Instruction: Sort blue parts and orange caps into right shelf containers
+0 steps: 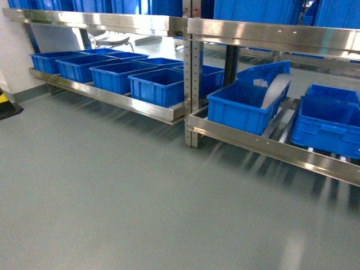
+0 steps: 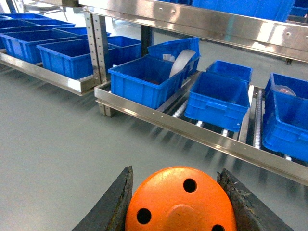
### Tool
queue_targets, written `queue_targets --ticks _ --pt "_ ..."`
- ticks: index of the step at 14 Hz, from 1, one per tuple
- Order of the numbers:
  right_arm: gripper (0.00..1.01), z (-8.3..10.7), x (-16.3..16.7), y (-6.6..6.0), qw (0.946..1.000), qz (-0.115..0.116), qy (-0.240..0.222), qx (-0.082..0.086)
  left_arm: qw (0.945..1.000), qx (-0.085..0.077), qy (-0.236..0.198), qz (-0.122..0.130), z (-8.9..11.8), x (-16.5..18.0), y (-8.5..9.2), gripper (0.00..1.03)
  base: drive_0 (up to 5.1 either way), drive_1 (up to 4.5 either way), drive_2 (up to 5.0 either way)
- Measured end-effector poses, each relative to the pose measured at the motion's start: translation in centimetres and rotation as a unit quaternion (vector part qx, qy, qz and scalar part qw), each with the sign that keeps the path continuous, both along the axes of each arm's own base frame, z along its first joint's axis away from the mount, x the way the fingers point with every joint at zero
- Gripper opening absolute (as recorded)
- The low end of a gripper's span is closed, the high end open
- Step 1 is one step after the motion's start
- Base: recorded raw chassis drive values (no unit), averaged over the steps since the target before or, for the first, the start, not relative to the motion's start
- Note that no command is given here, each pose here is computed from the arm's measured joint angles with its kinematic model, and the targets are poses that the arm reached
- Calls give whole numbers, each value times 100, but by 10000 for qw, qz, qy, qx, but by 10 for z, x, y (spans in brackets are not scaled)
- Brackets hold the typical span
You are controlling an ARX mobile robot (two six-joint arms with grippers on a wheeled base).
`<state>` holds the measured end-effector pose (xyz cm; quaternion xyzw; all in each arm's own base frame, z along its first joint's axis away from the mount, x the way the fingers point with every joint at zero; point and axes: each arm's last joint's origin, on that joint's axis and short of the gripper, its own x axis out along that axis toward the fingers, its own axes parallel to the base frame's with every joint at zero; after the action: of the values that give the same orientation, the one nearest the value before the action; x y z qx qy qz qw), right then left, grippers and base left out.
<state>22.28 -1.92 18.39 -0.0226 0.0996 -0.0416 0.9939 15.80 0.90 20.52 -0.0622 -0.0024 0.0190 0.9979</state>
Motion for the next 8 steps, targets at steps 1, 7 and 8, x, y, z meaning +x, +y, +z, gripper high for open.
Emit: queue_targets --ticks 1,7,8 --pt "44 0 0 0 10000 2 0 0 10000 0 0 -2 0 0 0 44 -153 -153 -153" --pt "44 0 0 0 10000 0 0 0 10000 0 0 -11 0 0 0 44 -163 -163 -163" --pt "44 0 0 0 10000 0 2 0 10000 0 2 -11 0 0 0 44 -151 -151 -151"
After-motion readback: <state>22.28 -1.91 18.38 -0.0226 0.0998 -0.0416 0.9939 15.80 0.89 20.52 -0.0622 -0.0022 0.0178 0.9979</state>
